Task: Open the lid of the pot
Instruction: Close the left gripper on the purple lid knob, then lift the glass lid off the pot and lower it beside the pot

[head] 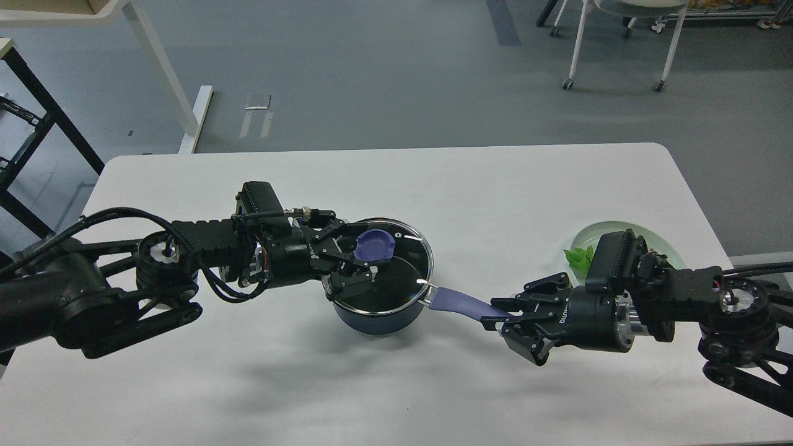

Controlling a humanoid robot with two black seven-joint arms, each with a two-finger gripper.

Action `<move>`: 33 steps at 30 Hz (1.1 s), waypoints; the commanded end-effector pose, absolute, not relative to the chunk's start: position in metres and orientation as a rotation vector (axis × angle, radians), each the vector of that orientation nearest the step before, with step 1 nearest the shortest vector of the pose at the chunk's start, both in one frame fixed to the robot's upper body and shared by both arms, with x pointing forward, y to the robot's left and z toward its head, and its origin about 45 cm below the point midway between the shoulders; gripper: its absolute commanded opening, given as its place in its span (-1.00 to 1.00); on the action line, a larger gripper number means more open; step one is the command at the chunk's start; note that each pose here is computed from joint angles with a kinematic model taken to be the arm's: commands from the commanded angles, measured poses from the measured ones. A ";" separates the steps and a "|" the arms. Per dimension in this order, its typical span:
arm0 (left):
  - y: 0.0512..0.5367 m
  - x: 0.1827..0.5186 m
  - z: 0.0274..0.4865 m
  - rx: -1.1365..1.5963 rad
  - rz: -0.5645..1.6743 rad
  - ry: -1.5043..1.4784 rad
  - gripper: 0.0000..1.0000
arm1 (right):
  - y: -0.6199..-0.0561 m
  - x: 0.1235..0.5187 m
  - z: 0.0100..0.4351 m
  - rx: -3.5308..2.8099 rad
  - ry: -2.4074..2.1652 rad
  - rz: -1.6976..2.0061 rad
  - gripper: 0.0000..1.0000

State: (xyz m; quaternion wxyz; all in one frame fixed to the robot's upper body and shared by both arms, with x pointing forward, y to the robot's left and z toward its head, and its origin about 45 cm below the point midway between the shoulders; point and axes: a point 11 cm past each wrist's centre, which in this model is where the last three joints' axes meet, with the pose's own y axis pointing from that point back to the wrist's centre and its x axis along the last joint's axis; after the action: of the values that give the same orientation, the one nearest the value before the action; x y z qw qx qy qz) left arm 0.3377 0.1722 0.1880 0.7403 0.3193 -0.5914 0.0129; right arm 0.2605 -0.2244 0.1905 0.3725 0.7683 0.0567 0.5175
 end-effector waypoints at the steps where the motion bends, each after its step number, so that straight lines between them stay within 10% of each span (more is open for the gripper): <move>1: 0.172 0.337 0.187 0.700 0.026 -1.297 0.06 | -0.224 0.260 0.190 1.970 0.146 1.326 -0.59; 16: 0.204 0.366 0.232 0.755 0.125 -1.335 -0.05 | -0.228 0.256 0.187 1.973 0.150 1.307 -0.59; 33: 0.407 0.326 0.183 1.170 0.212 -1.135 -0.07 | -0.229 0.258 0.189 1.971 0.139 1.312 -0.59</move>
State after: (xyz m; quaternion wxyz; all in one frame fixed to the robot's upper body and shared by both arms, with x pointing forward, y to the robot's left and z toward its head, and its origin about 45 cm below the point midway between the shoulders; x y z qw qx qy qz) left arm 0.3406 0.3853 0.2032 0.6801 0.5012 -0.5262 0.0971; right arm 0.2578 -0.2287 0.1895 0.3754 0.7701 0.0543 0.5129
